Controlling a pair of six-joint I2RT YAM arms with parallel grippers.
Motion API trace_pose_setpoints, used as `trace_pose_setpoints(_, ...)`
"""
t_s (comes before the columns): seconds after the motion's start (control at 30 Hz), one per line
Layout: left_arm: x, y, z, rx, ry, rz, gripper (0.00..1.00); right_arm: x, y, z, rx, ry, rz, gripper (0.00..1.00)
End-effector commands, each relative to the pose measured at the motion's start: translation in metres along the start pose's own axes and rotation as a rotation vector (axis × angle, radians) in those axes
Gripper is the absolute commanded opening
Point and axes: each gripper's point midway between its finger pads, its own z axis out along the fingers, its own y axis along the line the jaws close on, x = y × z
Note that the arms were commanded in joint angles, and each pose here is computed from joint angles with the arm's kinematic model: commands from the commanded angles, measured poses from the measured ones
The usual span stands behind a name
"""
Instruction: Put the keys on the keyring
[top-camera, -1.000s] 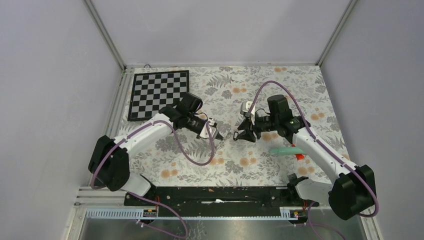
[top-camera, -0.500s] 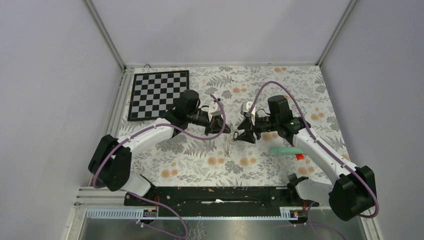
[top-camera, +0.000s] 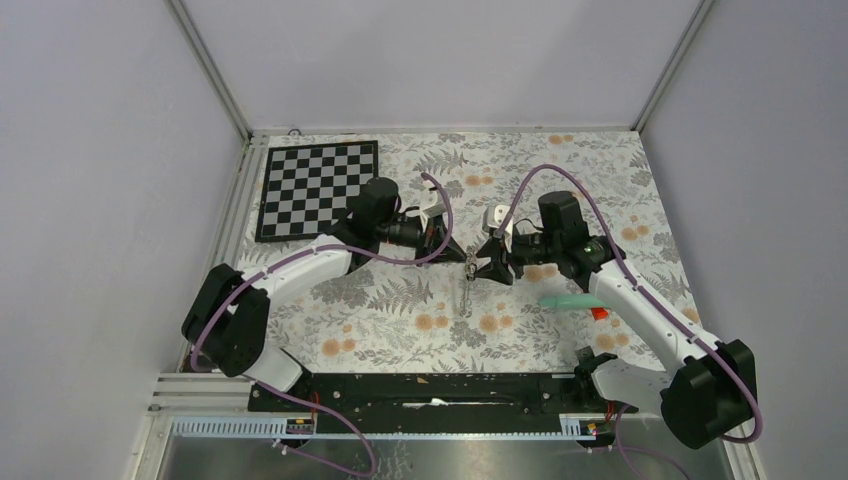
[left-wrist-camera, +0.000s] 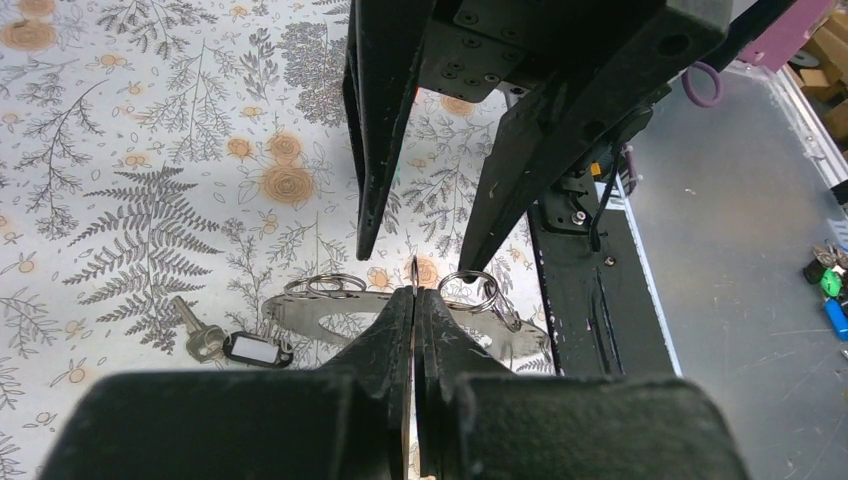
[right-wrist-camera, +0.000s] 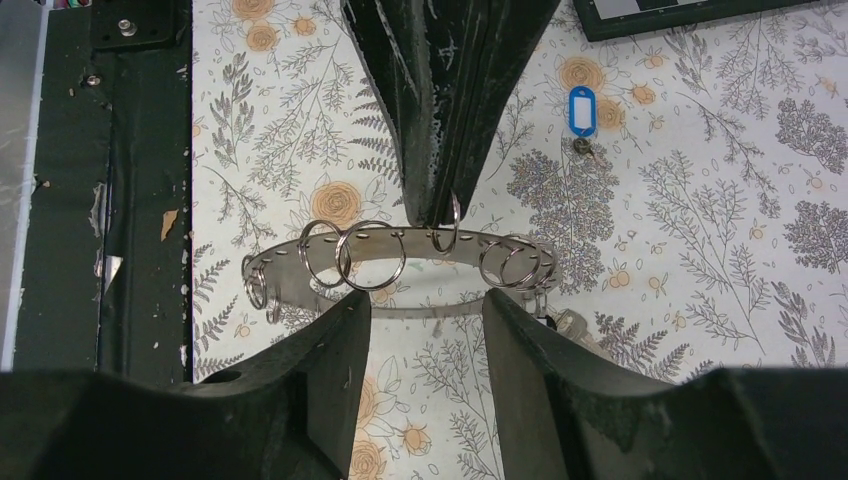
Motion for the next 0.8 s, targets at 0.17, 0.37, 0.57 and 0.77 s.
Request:
trace_pose_setpoints(0.17,-0.033,0.005,0.004,-0.010,-0.080,0.018,0.00,-0.023,0.003,-0.004,-0.002,-0.046,-0.069,0.50)
trace_pose_setpoints(0.37,-0.034,0.013,0.007,-0.040,-0.097,-0.047,0.00,-0.024,0.002,-0.001,0.003,-0.055,-0.067,0.46)
trace_pose_setpoints(0.57,-0.035,0.015,0.008,-0.048,-0.103,-0.066,0.00,-0.019,0.001,-0.002,0.018,-0.041,-0.090,0.46)
trace_pose_setpoints(0.77,-0.034,0.016,0.008,-0.054,-0.101,-0.074,0.00,-0.019,0.000,-0.003,0.028,-0.035,-0.102,0.47)
